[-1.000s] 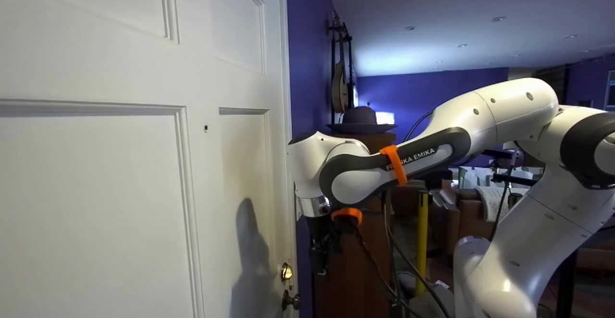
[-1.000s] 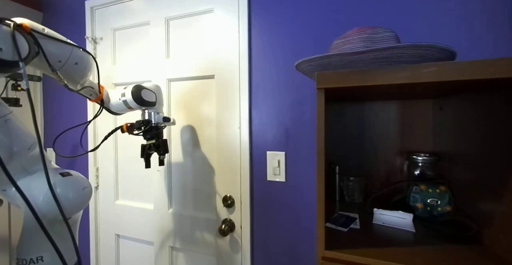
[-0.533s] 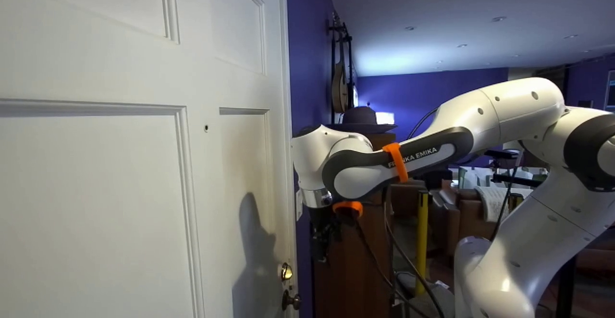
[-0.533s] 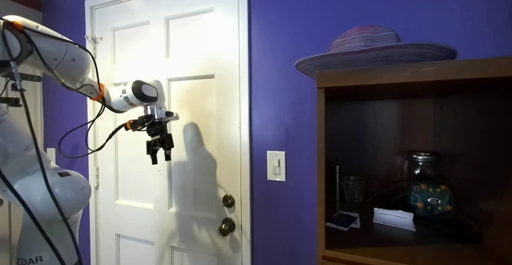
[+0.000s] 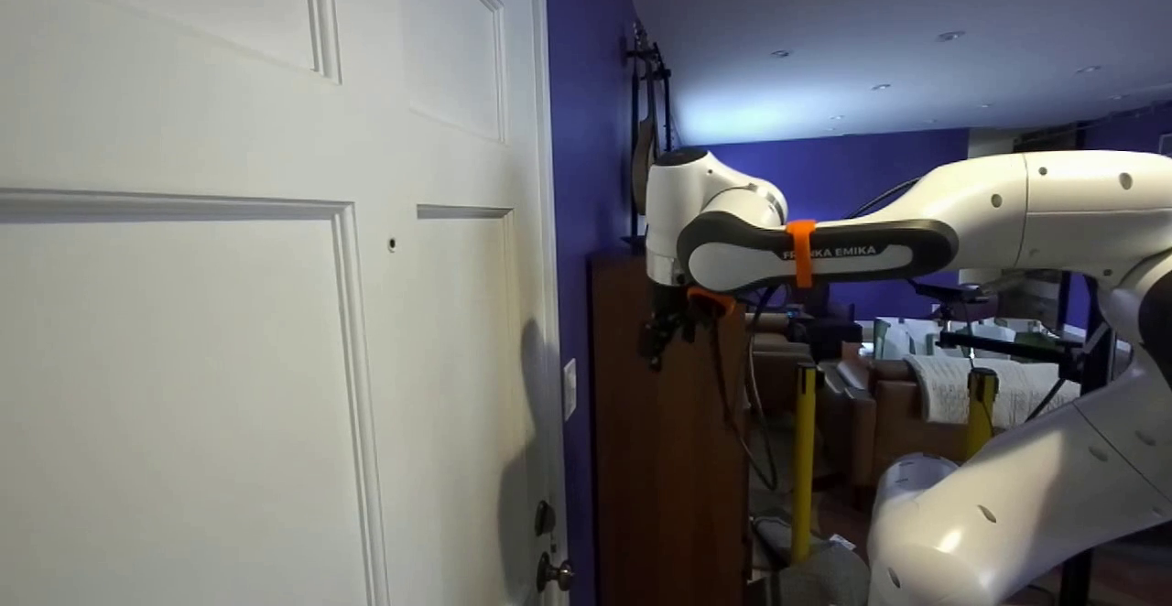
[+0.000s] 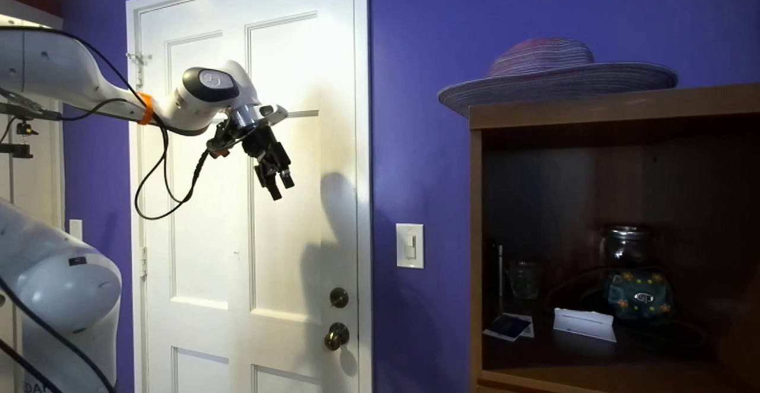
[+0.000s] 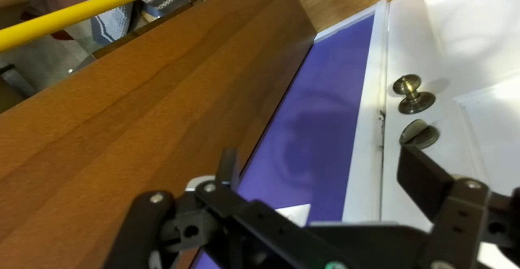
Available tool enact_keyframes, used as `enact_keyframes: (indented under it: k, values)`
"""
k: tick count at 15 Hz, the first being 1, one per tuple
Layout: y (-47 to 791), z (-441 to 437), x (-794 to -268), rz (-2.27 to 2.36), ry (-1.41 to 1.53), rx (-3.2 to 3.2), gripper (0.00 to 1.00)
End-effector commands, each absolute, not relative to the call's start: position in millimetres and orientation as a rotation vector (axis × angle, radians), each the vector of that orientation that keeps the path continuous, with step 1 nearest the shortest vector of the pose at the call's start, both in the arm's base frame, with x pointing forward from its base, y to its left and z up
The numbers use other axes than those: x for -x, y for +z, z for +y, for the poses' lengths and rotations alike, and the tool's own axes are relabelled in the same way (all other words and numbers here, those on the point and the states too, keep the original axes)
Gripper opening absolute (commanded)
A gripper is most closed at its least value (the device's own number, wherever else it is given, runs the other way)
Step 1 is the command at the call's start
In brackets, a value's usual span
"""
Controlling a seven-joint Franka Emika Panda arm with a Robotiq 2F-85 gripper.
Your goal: Hang the hat on the door
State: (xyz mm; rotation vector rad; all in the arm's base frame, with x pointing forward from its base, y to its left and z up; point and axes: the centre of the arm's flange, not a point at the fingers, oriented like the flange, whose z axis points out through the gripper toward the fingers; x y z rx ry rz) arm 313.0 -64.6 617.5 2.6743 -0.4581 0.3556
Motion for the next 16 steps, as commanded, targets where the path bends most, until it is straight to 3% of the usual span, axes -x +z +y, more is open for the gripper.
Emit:
enact_keyframes:
  k: [1, 7, 16]
  values:
    - [623.1, -71.2, -309.4, -0.481, 0.374, -2.669, 1.00]
    - [623.8, -70.5, -309.6, -0.480, 0.379, -2.666, 1.00]
    - [714.5, -174.3, -335.5, -0.685, 0.820, -2.402, 1.00]
